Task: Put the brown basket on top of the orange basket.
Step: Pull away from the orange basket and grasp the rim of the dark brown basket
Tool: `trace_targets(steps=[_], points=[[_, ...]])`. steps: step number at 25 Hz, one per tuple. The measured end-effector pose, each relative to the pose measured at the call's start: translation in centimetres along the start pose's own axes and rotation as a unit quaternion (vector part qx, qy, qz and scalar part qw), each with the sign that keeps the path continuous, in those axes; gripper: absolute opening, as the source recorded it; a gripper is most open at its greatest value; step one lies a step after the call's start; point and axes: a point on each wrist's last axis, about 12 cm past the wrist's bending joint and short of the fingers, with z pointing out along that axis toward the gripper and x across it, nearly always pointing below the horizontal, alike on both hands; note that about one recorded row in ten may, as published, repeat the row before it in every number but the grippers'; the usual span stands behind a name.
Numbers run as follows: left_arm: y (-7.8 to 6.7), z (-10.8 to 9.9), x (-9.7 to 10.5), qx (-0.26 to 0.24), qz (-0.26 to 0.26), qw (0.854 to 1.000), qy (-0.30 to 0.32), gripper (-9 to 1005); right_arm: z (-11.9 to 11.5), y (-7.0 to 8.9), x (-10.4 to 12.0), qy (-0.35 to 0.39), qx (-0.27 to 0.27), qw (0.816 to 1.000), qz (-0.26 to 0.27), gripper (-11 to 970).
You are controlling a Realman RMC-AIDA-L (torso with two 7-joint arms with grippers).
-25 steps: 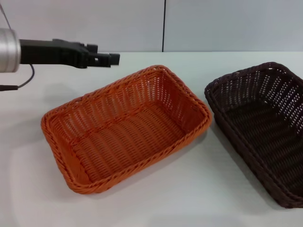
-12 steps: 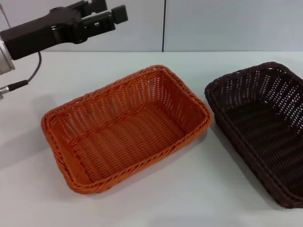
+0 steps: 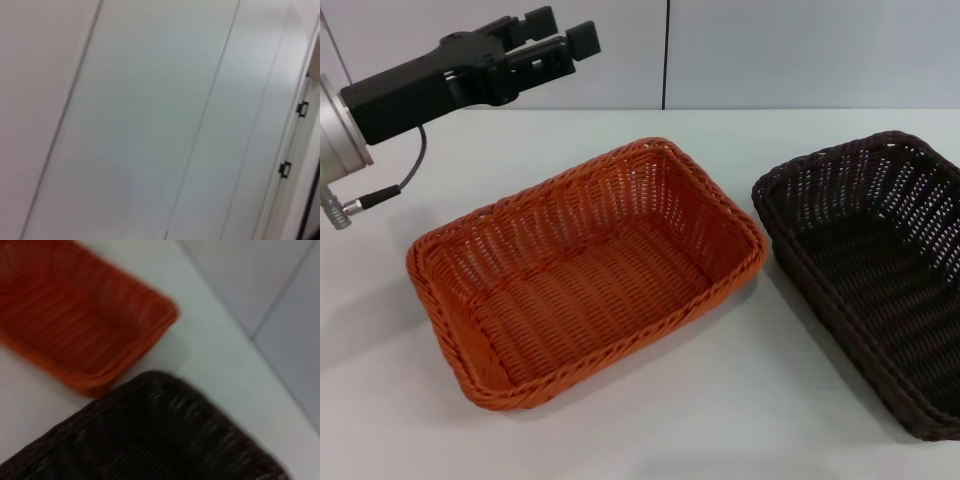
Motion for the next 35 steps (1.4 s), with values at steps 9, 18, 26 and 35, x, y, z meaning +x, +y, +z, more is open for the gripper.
trace_targets(steps=[9,18,26,35], points=[[0.9,-0.8,-1.5,-0.033,0.018,0.999,-0.026,833,2.1,4.0,0.9,0.050,-0.106,0.993,-0.029,525],[1.1,-1.2,-1.6,-0.039,0.018,0.999,-0.030,832,5.6,7.3,1.0,0.082,-0.185,0.978,-0.042,525],[1.0,-1.9,-0.9,-0.044,0.007,0.999,-0.031,832,7.4,10.3,-0.1,0.075,-0.272,0.957,-0.067,525],[0.8,-2.7,-0.5,-0.046,0.000,0.998,-0.041,831,8.2,12.3,-1.8,0.047,-0.333,0.937,-0.092,525]])
